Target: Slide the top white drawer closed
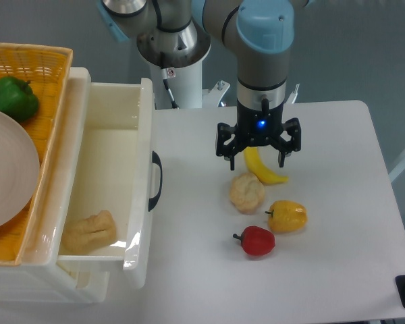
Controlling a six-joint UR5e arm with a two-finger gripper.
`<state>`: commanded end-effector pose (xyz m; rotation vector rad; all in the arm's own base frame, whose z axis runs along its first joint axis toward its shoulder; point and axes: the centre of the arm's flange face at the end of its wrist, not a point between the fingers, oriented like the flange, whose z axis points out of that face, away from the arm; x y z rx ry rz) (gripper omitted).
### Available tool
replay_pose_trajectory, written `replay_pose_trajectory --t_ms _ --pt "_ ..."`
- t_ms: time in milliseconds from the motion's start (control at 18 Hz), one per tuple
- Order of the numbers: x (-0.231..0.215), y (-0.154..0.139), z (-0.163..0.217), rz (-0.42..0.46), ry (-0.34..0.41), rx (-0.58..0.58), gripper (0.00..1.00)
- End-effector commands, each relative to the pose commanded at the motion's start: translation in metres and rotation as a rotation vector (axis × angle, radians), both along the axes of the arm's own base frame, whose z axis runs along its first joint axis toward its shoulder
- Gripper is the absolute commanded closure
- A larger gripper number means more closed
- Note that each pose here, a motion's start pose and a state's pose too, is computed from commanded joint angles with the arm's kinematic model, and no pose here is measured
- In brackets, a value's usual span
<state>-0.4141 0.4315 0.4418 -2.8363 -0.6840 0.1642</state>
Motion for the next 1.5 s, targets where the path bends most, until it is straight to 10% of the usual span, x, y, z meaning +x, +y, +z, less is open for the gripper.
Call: replay_pose_trajectory --t_ms 944,1500 --pt "-0.005 0.000 -0.048 0.020 -0.075 -0.053 0.00" --pt "-0.029 -0.014 -0.049 0.182 -0.106 -0.012 0.00"
